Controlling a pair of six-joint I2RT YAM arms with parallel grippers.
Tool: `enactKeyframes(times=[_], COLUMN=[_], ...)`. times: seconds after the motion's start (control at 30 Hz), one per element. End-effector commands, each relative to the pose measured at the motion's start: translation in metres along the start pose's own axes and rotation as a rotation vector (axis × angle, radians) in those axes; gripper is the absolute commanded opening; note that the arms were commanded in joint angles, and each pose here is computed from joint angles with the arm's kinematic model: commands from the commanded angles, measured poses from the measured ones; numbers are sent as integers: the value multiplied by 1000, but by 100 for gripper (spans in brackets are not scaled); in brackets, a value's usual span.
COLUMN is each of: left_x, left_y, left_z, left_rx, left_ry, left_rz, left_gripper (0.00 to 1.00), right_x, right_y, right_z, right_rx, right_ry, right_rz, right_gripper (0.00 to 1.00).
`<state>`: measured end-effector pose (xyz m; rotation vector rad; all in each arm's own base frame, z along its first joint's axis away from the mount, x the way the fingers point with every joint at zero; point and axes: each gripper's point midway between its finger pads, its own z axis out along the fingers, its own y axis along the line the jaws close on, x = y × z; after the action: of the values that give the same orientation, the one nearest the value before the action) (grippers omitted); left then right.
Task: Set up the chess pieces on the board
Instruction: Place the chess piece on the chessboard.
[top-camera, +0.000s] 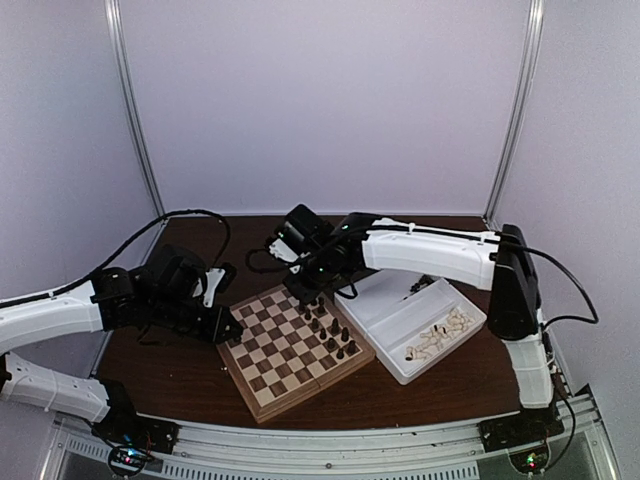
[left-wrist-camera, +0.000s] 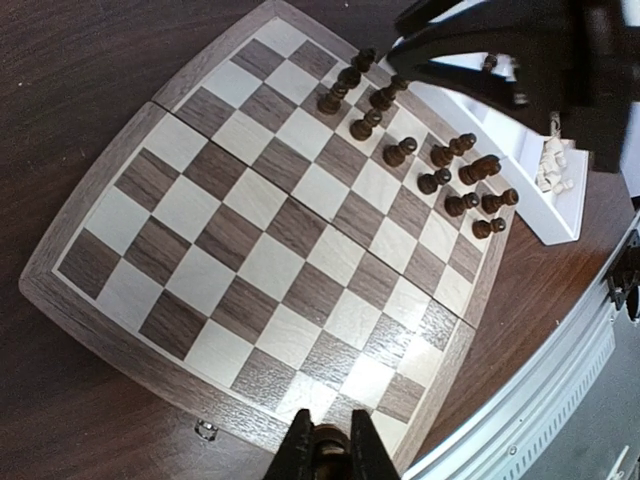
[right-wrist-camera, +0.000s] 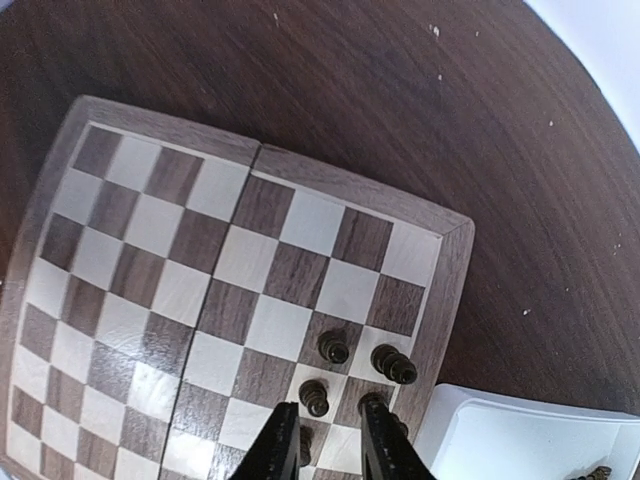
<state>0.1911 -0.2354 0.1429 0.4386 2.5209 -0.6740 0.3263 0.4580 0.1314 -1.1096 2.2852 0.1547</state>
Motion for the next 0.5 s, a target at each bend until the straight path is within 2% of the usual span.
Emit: enactKeyframes(times=[0.0,0.23,0.47], left_x=[-5,-13,-15], left_y=[3,-6,-20], left_z=[5,22,48], left_rx=[-55,-58,-31], left_ry=[-21,-100,-88], left_rz=[68,195,275], left_gripper=[0,0,0], right_x=[-31,-9,40], right_y=[3,-7,-44], right_z=[-56,-98,-106], right_rx=[-89,-99,55], right_ry=[-182,-273,-268], right_rz=[56,117,192], right_gripper=[25,25,24])
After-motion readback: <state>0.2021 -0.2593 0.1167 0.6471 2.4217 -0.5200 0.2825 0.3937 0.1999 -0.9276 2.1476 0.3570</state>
